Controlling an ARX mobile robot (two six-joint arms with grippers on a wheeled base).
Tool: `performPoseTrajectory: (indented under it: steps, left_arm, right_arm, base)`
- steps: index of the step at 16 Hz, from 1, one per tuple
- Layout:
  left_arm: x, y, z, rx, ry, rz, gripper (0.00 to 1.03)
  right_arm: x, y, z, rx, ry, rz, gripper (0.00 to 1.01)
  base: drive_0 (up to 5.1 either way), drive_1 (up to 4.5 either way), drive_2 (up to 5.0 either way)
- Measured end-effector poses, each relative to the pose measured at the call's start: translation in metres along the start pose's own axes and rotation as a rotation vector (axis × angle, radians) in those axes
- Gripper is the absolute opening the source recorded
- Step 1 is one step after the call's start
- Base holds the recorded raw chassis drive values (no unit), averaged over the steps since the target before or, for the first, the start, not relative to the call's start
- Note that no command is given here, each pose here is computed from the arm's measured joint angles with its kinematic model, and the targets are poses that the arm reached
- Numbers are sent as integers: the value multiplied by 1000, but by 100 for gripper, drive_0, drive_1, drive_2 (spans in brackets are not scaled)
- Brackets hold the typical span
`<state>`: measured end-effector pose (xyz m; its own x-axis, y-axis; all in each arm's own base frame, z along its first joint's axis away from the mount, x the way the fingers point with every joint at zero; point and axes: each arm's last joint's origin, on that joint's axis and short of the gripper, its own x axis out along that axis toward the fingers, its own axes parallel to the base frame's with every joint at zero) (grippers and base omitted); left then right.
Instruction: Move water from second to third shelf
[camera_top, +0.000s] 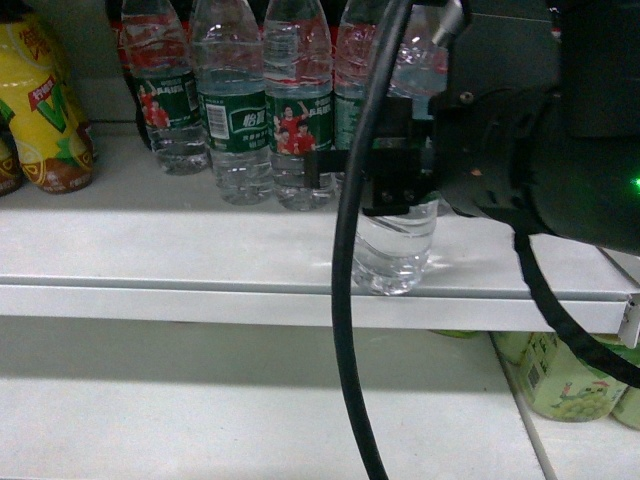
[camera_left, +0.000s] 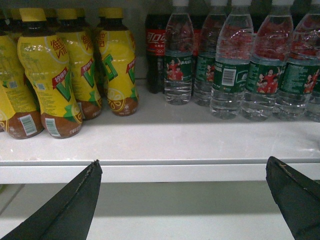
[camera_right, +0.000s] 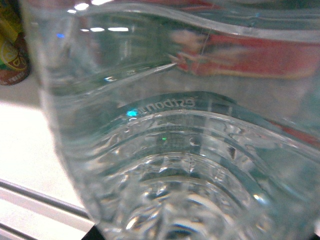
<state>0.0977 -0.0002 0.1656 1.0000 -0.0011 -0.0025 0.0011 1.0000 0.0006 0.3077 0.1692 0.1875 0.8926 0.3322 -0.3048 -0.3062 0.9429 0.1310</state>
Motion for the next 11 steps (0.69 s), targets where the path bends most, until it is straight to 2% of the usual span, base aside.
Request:
performPoseTrajectory:
  steps: [2,5,6,7,9,11]
  left_arm:
    - [0,0,0,0,1,0,98]
    - [0,0,0,0,1,0,98]
    - [0,0,0,0,0,0,98]
    - [0,0,0,0,0,0,98]
    - [0,0,0,0,0,0,98]
    - [0,0,0,0,0,0,98]
  right_arm:
    - [-22,-15,-5,-11,7,-11,40]
    - [-58,-43,-11,-49,-21,-65,40]
    - [-75,-59,-13,-43,-39,-86,40]
    - [-87,-69,-15,-36,-45,-111,40]
    - [-112,-85,-16,-14,-70,-141,40]
    - [-135,-96,-12,17,-119,-155,40]
  base:
    - [0,0,0]
    - [0,0,0]
    - [0,0,0]
    - [0,0,0]
    - [0,0,0]
    - [0,0,0]
